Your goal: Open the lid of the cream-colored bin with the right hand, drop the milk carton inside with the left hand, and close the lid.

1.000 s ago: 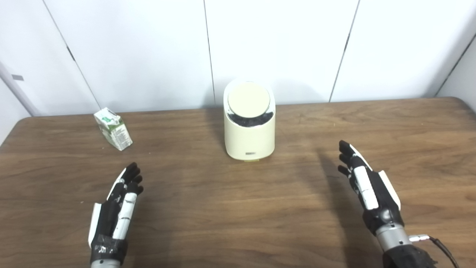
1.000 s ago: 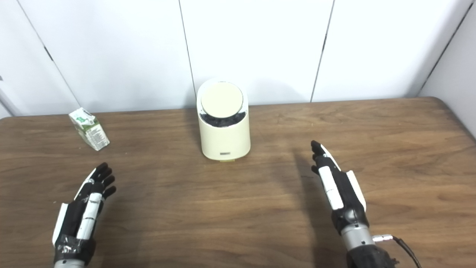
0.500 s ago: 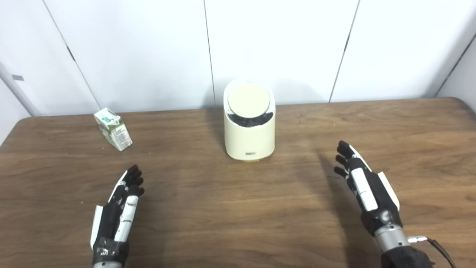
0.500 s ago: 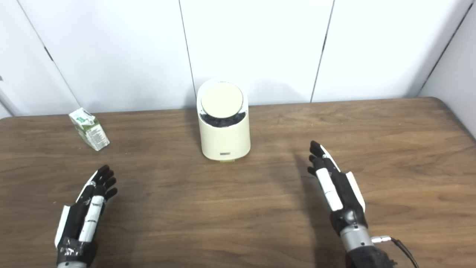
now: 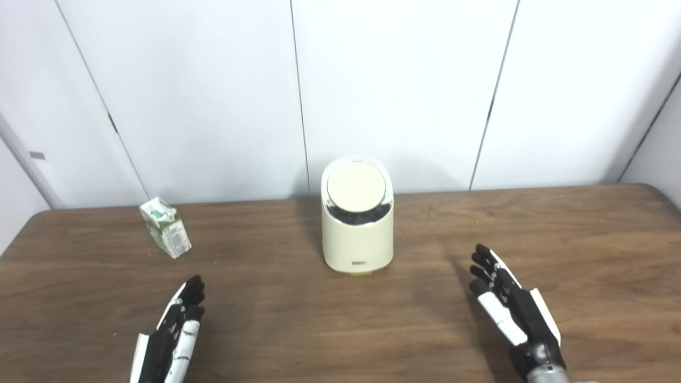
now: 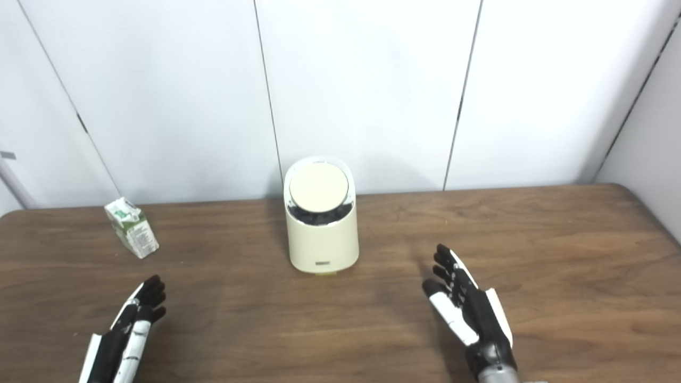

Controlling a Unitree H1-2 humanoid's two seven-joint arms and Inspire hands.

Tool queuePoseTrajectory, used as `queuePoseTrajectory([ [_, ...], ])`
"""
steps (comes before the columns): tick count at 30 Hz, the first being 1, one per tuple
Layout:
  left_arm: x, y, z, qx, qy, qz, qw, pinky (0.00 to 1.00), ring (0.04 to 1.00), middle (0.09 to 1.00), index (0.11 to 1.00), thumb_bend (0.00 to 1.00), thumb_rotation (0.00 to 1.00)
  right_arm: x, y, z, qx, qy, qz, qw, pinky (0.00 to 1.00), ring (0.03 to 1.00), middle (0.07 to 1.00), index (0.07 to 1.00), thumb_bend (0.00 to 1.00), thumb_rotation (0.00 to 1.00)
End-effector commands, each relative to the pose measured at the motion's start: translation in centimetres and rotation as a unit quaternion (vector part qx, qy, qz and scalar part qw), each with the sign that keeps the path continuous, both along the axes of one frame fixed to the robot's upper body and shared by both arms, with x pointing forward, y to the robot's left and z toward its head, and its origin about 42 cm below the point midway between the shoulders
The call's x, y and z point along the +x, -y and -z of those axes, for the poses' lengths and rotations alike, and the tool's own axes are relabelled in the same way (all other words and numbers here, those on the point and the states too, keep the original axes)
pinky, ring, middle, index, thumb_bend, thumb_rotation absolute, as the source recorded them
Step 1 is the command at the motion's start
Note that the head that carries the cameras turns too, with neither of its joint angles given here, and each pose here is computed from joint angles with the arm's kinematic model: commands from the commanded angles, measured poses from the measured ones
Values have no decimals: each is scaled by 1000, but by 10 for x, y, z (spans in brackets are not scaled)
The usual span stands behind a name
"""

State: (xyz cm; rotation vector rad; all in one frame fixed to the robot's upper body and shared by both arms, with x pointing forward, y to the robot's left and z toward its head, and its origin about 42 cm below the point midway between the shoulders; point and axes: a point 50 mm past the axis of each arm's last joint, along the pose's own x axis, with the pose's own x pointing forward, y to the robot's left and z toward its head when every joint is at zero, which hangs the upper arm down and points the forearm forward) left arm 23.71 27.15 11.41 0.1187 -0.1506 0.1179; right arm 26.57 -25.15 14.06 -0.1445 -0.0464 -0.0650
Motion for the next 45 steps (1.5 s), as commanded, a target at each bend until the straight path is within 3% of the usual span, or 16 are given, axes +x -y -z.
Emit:
queuePoseTrajectory([
  [1, 0, 0, 5, 10, 5, 4, 1000, 900, 920, 923, 939, 477, 790, 9, -3, -18, 5, 58, -4, 998, 811, 897, 919, 944, 738, 599],
  [6, -1, 0, 7, 14, 8, 6, 1000, 889, 907, 912, 929, 429, 753, 15, -5, -15, -9, 71, -8, 997, 909, 916, 926, 975, 829, 525],
  [10, -3, 1, 6, 11, 2, 2, 1000, 911, 917, 913, 933, 452, 749, 26, -12, -23, -5, 87, -20, 996, 905, 932, 935, 964, 898, 483],
  [19, -6, 6, 5, 12, -4, 1, 1000, 902, 922, 920, 948, 452, 733, 66, -39, -63, -31, 126, -31, 991, 911, 935, 929, 946, 997, 460],
  [25, -8, 9, 3, 13, -8, -4, 1000, 903, 913, 919, 942, 460, 752, 98, -55, -90, -68, 147, -36, 986, 859, 914, 921, 927, 990, 458],
  [30, -10, 11, 3, 12, -7, -5, 1000, 899, 911, 918, 939, 458, 750, 113, -62, -103, -88, 156, -46, 983, 843, 914, 914, 927, 949, 429],
  [38, -13, 14, 1, 9, -6, -3, 1000, 901, 913, 918, 943, 449, 737, 140, -74, -124, -116, 158, -44, 980, 840, 917, 910, 921, 961, 428],
  [45, -14, 15, 0, 11, -10, -6, 1000, 895, 909, 913, 934, 466, 753, 168, -82, -134, -146, 157, -43, 976, 842, 925, 927, 915, 908, 366],
])
